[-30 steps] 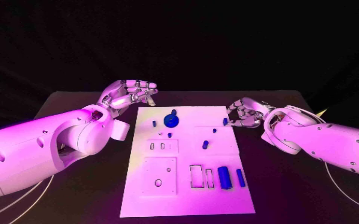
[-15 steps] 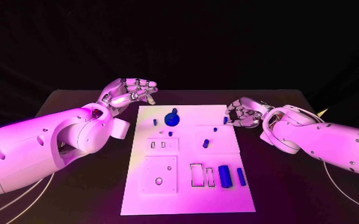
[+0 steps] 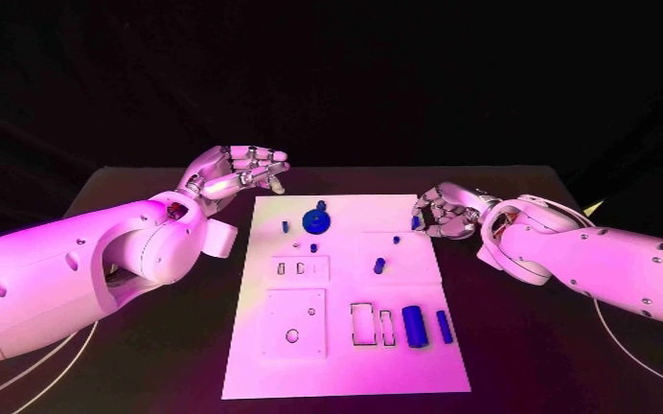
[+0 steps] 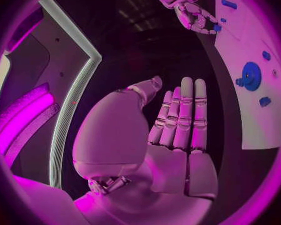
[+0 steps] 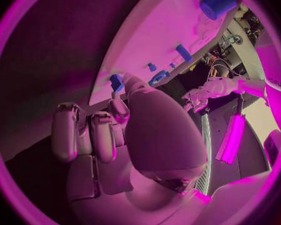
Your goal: Assemble the parts on the task board
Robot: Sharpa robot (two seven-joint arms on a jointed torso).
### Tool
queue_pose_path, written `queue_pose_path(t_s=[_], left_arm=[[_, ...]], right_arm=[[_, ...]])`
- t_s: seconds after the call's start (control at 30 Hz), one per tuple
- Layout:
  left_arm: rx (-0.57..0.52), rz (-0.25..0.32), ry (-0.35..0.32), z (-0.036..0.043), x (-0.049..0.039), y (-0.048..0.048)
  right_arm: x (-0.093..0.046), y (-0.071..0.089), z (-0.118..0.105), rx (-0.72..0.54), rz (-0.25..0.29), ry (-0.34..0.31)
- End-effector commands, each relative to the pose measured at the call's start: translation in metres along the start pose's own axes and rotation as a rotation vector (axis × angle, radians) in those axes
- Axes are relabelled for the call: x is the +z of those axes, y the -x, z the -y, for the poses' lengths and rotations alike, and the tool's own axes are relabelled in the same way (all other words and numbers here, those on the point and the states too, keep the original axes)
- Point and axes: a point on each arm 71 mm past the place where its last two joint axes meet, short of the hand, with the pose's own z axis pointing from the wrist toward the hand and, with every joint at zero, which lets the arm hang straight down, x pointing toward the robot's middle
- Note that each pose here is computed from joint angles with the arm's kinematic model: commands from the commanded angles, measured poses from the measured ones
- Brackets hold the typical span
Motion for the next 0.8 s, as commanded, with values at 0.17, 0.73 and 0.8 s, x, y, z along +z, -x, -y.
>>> queue_pose_path(t_s=[0.17,0.73,0.8], left_arm=[[-0.007,-0.019,-0.008,0.0009,0.0002,-0.0021],[-0.006,-0.018,-0.006,0.0009,-0.0003,-0.0012],[-0.006,-0.018,-0.006,0.0008,-0.0003,-0.0012]], right_arm=[[0.0014,-0.0042,-0.0030,-0.013,-0.034,0.010],[0.0040,-0.0057,-0.0017,-0.023,-0.020,-0.005],[0.0041,-0.0056,-0.0015,-0.024,-0.018,-0.006]])
